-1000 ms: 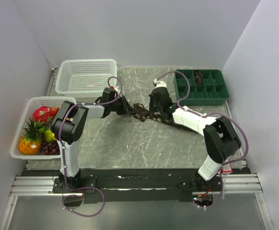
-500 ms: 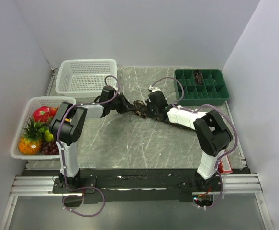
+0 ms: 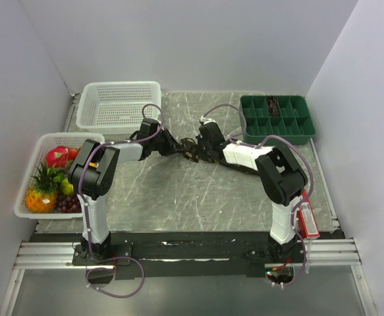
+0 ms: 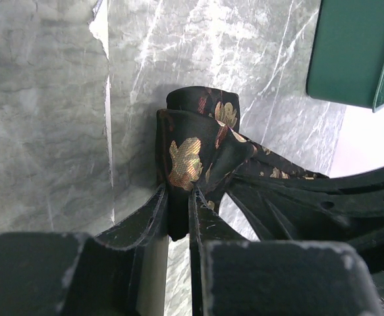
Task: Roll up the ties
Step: Roll the tie at the center of the board.
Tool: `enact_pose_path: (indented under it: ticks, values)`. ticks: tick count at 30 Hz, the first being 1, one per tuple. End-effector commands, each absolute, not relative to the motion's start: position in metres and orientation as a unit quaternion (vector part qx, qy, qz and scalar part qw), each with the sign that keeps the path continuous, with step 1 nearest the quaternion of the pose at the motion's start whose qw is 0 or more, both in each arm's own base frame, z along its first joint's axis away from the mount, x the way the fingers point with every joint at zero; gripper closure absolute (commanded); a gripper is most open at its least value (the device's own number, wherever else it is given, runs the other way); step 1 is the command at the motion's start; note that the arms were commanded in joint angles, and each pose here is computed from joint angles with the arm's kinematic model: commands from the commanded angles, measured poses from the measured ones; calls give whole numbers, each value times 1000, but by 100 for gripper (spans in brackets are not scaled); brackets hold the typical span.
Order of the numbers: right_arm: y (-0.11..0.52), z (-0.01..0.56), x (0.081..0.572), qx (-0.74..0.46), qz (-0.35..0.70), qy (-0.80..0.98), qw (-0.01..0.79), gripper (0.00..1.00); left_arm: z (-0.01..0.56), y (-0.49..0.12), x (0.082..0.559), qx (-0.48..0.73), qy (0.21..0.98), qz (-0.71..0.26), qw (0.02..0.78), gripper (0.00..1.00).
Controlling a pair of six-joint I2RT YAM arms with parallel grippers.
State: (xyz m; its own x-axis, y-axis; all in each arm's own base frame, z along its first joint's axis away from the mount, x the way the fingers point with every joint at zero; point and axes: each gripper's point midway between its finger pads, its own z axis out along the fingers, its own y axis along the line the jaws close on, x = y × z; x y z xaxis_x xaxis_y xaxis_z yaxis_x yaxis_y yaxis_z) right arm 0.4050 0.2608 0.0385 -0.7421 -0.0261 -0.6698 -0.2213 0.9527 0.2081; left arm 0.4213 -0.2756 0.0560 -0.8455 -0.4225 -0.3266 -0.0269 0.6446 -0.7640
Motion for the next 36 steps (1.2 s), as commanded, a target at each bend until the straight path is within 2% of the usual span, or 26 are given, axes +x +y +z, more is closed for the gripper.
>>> enact_pose_path:
  ticks: [1, 8, 12, 15, 25, 36]
  values:
    - [267, 46, 423, -62, 140, 916, 370, 100, 75, -281, 431, -117, 865, -407, 269, 83]
    - [271, 40, 430, -63, 139, 917, 367, 100, 80, -290, 432, -111, 864, -412, 269, 73]
    - [270, 40, 433, -59, 146, 917, 367, 100, 89, -291, 432, -107, 858, -419, 278, 54]
    - [270, 44, 437, -53, 156, 915, 369, 100, 104, -297, 429, -81, 842, -445, 294, 49]
    - [273, 50, 442, -44, 214, 907, 360, 100, 129, -315, 420, -11, 788, -524, 324, 50]
    - [256, 52, 433, -19, 255, 902, 347, 100, 123, -331, 415, 34, 792, -524, 312, 51]
